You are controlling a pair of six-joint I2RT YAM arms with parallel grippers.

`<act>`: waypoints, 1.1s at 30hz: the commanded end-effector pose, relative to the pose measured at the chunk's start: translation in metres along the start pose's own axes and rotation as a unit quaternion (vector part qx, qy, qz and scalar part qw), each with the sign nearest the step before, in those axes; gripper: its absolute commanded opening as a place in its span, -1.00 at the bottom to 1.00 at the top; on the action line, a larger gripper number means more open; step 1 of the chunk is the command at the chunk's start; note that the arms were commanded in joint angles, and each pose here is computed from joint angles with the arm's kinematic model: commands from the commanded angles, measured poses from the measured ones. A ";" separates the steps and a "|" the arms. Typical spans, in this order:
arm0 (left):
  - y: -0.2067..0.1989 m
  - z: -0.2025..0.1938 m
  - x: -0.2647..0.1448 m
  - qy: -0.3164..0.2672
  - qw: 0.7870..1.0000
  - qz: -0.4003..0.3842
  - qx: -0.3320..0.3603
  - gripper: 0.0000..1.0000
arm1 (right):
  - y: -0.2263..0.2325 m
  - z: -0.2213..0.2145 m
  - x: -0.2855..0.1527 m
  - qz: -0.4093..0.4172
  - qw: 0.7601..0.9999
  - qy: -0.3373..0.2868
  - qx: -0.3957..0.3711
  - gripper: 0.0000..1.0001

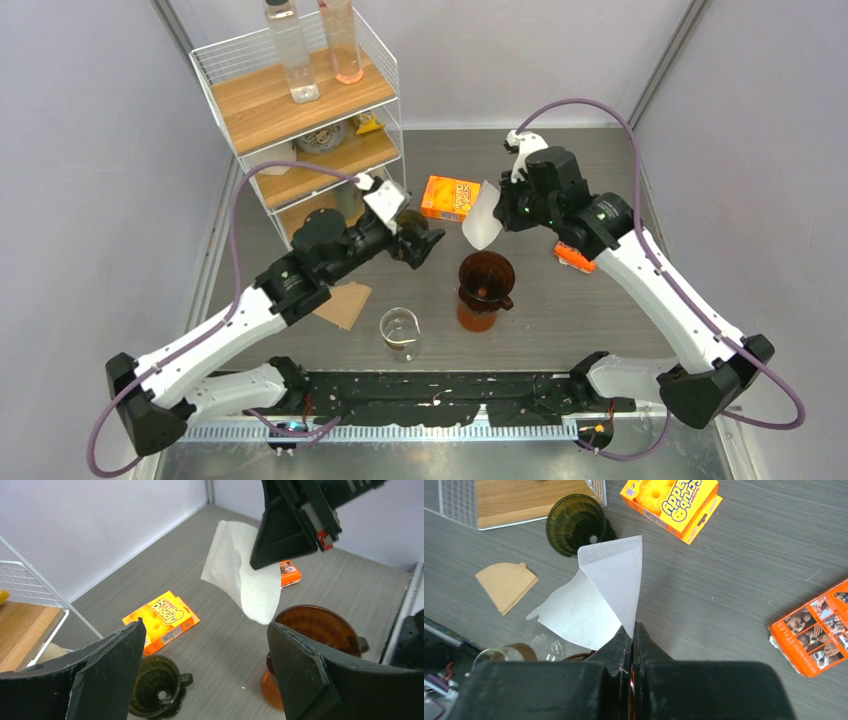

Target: Place the coffee filter in the dripper

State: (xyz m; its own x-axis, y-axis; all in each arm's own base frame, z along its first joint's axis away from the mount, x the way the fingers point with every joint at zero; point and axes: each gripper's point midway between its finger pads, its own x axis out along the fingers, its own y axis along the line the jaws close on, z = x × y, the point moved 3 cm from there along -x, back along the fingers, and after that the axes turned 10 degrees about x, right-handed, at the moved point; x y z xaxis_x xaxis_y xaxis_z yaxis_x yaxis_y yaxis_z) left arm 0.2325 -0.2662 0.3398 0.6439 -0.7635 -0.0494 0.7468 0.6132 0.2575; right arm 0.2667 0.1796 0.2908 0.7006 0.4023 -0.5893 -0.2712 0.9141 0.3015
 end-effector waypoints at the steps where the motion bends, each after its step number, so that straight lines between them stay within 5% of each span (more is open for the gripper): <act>1: 0.000 0.018 -0.013 -0.088 0.996 -0.004 -0.013 0.99 | 0.010 0.008 -0.047 0.039 0.999 -0.005 0.030 -0.90; 5: 0.015 0.001 -0.006 -0.054 0.997 0.022 -0.041 0.99 | 0.012 0.004 -0.077 0.046 0.998 0.013 0.039 -0.89; 19: 0.039 -0.026 0.007 -0.040 0.995 0.033 -0.086 0.99 | 0.015 -0.062 -0.115 0.048 0.970 0.222 0.086 -0.89; 33: 0.046 -0.035 0.008 -0.028 0.994 0.043 -0.093 0.99 | 0.023 -0.057 -0.093 0.009 0.953 0.262 0.155 -0.89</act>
State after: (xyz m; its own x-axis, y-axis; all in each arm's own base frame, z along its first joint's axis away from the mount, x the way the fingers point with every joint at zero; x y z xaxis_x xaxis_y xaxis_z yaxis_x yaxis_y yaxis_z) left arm 0.2771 -0.2367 0.3047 0.7032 -0.7099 -0.0390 0.7104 0.6993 0.0792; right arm 0.1512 0.1593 0.3046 0.2661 0.4604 -0.8469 -0.0666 0.8852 0.4604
